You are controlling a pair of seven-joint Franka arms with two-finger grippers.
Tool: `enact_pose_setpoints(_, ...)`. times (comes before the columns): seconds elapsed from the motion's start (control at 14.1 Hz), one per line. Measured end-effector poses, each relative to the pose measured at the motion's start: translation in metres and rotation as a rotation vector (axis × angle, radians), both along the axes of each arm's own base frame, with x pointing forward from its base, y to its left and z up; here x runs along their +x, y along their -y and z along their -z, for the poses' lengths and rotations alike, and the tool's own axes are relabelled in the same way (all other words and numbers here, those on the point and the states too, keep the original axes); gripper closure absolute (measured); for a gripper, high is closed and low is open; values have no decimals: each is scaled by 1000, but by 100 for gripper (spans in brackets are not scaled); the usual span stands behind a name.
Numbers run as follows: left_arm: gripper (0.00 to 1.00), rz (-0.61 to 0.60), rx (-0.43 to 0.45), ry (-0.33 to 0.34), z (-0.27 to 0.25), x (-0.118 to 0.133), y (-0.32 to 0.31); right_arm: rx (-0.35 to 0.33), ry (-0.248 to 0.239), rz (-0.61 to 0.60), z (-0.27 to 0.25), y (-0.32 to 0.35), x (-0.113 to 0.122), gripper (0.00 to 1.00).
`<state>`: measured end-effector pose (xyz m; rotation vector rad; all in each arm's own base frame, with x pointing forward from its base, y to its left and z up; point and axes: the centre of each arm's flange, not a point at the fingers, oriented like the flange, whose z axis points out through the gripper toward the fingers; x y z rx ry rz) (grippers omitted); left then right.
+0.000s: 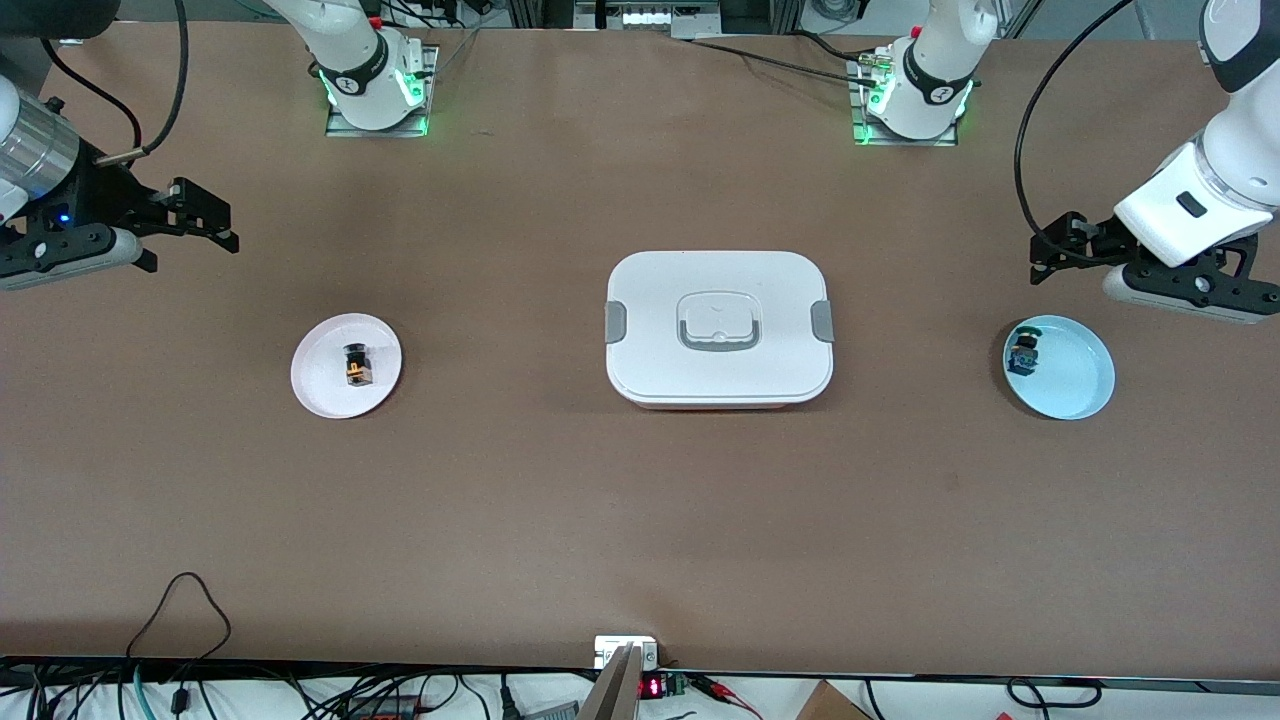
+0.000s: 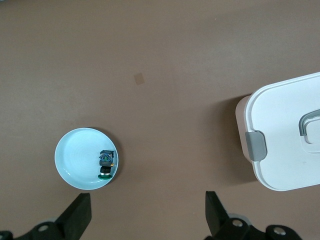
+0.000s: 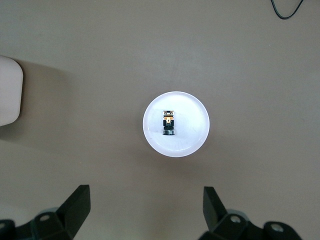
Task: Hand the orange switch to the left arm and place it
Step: 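Move the right gripper from rest toward the white plate's switch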
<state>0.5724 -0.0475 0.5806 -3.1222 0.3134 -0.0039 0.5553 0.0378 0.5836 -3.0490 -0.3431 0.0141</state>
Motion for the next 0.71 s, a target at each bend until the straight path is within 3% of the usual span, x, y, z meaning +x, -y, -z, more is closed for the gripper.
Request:
enact_pose_setpoints(0.57,0,4,0,0,0,0,0,0,-11,-12,4,-1,1,0)
enact_pose_setpoints(0.71,0,5,0,0,0,0,0,-1,-53,-46,9,-4,-3,0)
